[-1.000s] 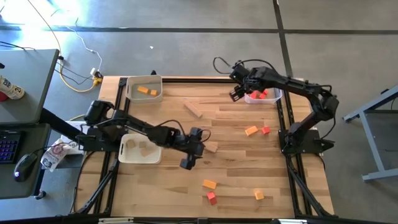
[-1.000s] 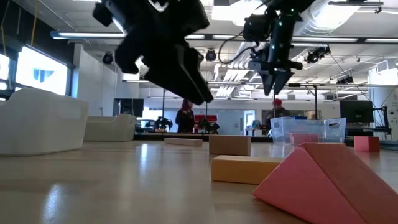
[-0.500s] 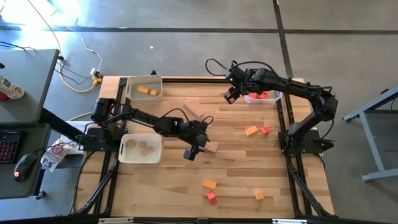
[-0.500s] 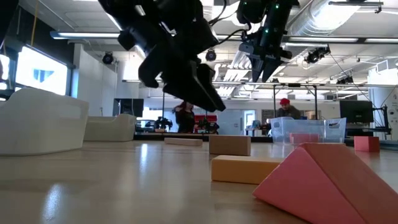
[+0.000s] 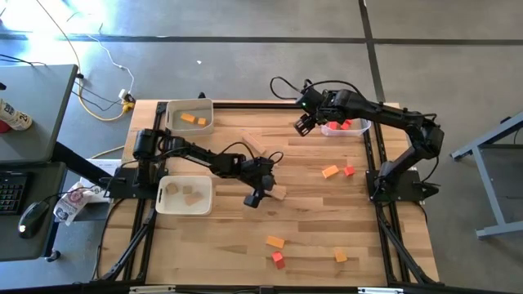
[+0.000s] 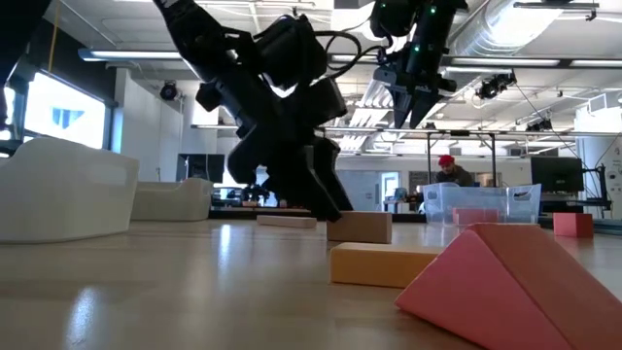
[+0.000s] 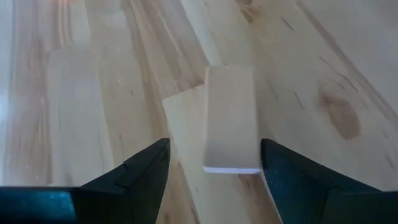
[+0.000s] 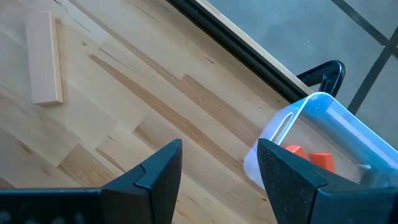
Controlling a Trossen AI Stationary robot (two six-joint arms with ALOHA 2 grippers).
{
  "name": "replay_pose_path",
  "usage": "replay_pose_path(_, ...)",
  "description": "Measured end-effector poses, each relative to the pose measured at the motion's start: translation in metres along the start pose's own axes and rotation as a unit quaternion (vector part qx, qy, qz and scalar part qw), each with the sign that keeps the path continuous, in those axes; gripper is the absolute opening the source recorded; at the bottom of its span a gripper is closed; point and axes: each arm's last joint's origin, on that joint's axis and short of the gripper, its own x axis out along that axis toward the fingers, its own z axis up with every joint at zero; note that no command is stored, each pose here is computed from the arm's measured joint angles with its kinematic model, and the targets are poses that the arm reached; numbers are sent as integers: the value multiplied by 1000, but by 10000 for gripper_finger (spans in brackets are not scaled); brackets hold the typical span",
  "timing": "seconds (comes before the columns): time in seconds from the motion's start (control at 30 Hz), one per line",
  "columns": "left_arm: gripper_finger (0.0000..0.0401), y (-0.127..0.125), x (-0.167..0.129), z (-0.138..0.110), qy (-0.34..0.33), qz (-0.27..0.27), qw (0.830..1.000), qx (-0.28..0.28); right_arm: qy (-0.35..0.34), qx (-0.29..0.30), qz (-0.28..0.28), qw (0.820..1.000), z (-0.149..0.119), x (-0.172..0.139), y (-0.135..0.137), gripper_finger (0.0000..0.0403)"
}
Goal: Sort & place blocks by color
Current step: Put the brown block into the white bin
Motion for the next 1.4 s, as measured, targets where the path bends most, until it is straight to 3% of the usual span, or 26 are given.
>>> replay_pose_path(0.57,233,1,16,-7,-19,-20,1000,8,0,1,0,1000,0,0,0,195)
replay_pose_path(0.7,201,2,16,-8,-17,-19,1000,2,2,1,5,1000,0,0,0,195)
replay_pose_path(0.9,108,4,15,-9,-17,-17,1000,-8,8,-18,27,999,-6,-5,13,195)
replay_pose_path(1.2,103,14,8,-14,7,-16,999,-35,14,-42,48,998,-24,-19,45,195)
replay_pose_path(1.4,103,13,-15,-11,44,-24,998,-50,1,-57,39,998,-35,-28,62,195)
